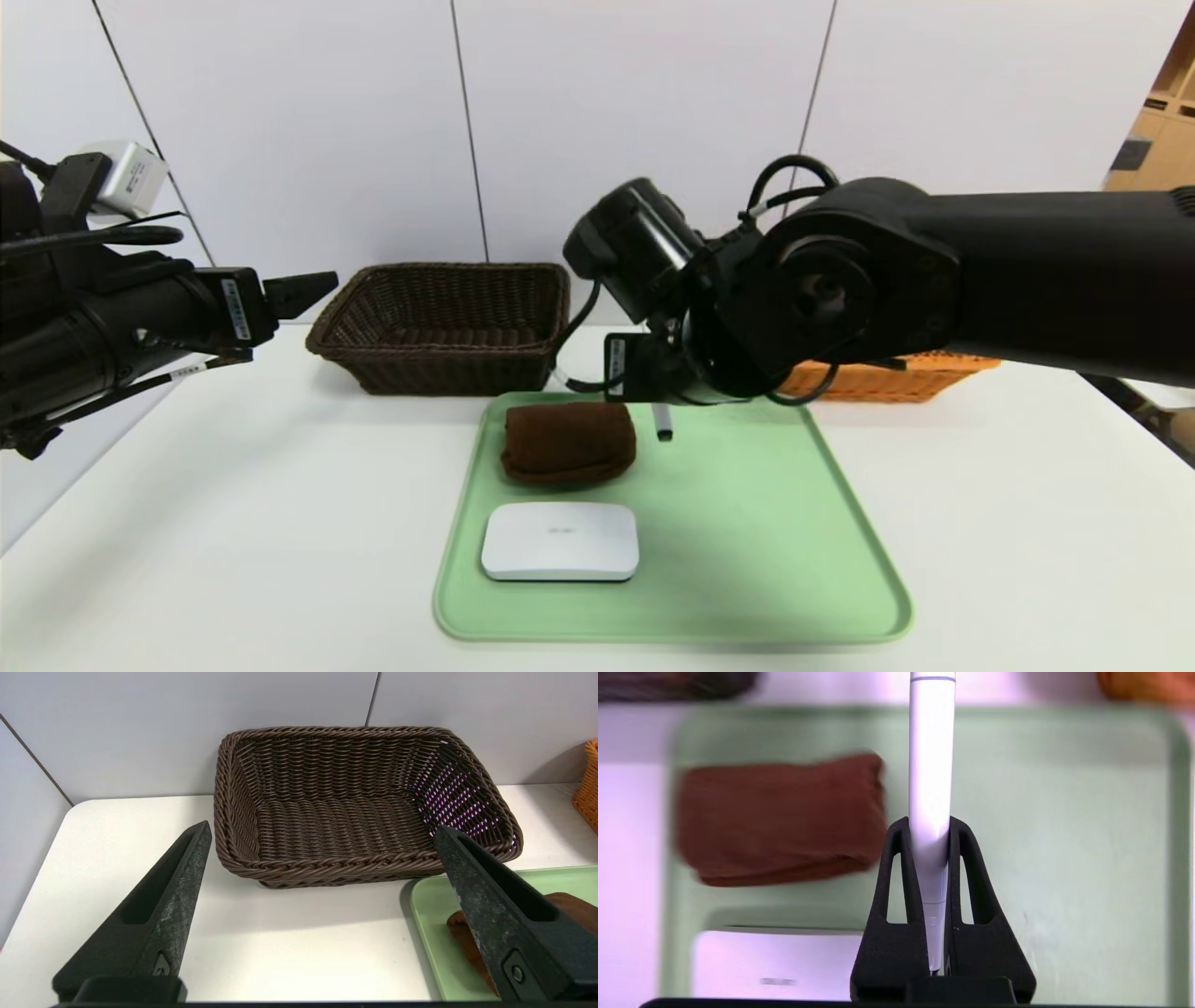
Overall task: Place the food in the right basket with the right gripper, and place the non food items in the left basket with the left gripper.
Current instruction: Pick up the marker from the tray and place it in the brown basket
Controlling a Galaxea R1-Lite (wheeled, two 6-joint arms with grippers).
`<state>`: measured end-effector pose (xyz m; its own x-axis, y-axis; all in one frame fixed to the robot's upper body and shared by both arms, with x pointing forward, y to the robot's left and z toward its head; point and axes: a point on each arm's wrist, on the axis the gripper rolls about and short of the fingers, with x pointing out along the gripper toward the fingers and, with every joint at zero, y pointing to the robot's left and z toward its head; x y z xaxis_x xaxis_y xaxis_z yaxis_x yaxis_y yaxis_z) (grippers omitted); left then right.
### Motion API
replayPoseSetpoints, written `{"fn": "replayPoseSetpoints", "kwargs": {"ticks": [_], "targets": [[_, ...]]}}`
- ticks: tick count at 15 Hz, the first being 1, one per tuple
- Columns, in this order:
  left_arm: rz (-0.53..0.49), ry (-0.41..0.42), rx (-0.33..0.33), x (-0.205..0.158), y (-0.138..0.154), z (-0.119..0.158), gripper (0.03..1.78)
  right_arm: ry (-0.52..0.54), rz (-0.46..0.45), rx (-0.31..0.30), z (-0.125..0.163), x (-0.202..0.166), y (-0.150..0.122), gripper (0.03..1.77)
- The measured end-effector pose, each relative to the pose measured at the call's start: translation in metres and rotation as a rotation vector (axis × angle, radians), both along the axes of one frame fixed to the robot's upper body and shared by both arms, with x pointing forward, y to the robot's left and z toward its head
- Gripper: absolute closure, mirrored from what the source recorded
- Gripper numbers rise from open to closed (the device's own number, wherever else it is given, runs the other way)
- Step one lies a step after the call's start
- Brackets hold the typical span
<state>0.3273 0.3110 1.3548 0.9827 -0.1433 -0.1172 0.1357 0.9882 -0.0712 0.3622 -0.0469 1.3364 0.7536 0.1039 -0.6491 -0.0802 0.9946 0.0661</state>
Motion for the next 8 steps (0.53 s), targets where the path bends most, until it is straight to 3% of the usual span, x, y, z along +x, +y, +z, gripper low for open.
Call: {"fn": "replayPoseSetpoints", "kwargs": {"ticks": [4,8], "targets": [[0.001,-0.003,-0.001,-0.001,0.000,0.001,0.12,-0.289,0.170,0.029,0.035,0.009,0.014,1.65],[0.003,-0.004,-0.002,-0.002,0.000,0.001,0.12,-0.490,0.301,0.062,0.039,0.025,0.033,1.65]]}}
